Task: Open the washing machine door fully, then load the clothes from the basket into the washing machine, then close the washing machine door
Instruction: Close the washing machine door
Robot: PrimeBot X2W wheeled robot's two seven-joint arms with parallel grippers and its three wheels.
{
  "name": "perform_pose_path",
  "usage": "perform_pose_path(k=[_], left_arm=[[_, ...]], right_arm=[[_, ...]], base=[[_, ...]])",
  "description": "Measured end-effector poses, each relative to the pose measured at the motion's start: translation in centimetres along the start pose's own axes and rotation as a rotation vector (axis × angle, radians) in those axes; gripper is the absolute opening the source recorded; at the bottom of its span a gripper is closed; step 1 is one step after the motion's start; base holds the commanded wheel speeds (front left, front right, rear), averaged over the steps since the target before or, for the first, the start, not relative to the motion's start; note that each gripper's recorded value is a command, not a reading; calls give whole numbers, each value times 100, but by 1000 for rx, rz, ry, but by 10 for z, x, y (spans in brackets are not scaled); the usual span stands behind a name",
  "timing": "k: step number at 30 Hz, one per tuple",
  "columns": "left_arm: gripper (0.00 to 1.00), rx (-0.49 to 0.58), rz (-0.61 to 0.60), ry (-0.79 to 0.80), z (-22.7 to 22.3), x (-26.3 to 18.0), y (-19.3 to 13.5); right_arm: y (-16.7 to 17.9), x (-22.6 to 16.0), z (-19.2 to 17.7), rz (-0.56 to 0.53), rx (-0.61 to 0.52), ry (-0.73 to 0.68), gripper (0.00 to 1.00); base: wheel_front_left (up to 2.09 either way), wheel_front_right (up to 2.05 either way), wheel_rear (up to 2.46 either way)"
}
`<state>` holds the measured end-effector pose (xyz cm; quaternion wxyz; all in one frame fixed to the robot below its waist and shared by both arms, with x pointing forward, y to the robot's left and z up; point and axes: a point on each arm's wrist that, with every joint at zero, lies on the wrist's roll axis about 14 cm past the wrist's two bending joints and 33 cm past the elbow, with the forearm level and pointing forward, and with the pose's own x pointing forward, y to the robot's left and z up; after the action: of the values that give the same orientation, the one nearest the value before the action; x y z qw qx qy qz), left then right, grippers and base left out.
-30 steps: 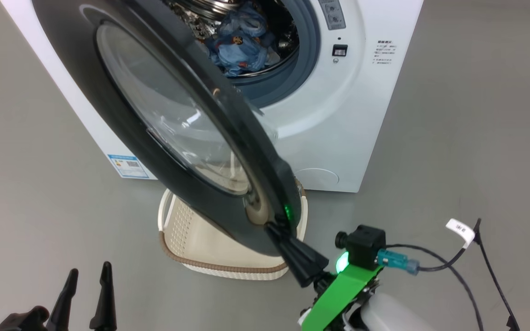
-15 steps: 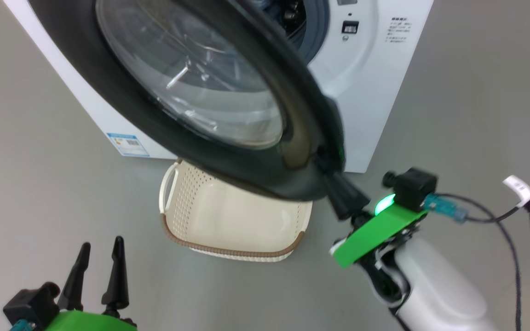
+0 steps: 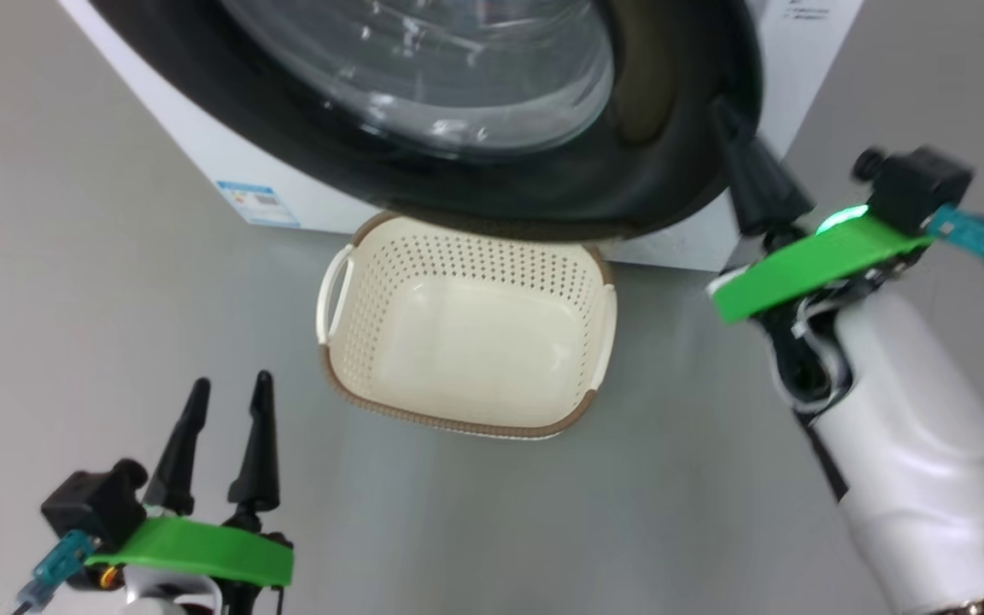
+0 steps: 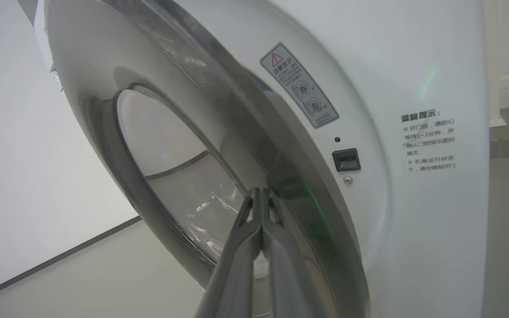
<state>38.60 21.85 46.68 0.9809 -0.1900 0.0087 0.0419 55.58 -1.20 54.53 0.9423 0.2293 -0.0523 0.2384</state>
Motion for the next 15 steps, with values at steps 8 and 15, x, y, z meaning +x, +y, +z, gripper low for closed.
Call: perform_pose_path(k=[8,15], left_arm=[[100,1,-5,6,-3,9,-3],[100,12,1,6,-2,17,1]], right_arm=[[-21,35,13,-45,20,-70,0],[-29,57,15,-56,35,-102,0]], base=[[0,0,0],[0,0,0]])
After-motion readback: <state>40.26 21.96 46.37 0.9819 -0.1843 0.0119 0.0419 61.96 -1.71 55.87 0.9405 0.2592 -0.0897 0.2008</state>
